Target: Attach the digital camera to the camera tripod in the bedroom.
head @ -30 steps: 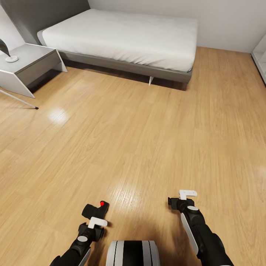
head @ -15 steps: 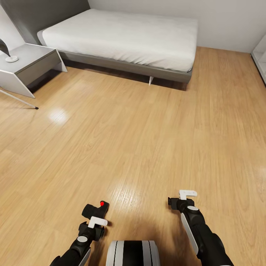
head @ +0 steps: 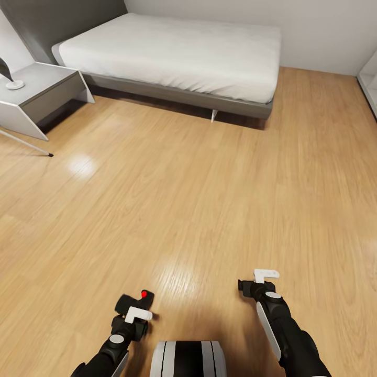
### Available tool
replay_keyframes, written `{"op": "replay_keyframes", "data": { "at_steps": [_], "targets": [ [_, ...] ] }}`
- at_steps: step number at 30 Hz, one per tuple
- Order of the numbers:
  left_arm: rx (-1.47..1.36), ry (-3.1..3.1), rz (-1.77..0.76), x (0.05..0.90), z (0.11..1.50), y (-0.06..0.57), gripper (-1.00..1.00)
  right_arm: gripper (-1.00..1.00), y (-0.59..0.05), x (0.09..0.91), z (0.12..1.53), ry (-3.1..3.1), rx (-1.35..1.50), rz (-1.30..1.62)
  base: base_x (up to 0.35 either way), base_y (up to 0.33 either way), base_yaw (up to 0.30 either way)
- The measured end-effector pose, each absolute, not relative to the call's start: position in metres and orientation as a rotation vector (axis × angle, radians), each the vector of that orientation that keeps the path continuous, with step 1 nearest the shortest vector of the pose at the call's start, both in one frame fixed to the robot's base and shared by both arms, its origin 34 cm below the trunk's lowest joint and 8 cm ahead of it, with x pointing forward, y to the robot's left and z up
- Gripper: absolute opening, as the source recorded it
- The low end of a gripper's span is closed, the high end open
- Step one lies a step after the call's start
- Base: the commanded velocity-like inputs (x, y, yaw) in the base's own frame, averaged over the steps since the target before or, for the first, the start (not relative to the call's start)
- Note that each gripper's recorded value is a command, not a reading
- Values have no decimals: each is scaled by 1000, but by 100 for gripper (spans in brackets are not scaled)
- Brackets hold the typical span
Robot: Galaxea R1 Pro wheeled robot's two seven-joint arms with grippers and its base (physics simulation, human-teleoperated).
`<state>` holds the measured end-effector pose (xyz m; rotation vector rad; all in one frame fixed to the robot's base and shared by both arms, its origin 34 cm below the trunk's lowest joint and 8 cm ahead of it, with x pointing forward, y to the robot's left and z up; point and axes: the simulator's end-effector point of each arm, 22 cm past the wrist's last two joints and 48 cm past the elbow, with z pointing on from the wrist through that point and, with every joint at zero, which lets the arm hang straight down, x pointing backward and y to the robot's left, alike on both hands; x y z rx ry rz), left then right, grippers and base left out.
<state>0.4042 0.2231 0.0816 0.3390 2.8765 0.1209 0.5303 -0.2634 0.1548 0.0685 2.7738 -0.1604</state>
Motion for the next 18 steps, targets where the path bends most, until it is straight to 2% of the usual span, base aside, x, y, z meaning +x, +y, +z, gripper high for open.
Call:
{"op": "replay_keyframes", "data": {
  "at_steps": [6, 18],
  "targets": [
    [339, 2877, 121, 404, 81, 223, 100, 100, -263, 530, 155, 2774, 68, -160, 76, 0, 0],
    [339, 2878, 121, 404, 81, 223, 100, 100, -263, 530, 155, 2774, 68, -160, 5, 0, 0]
  ]
}}
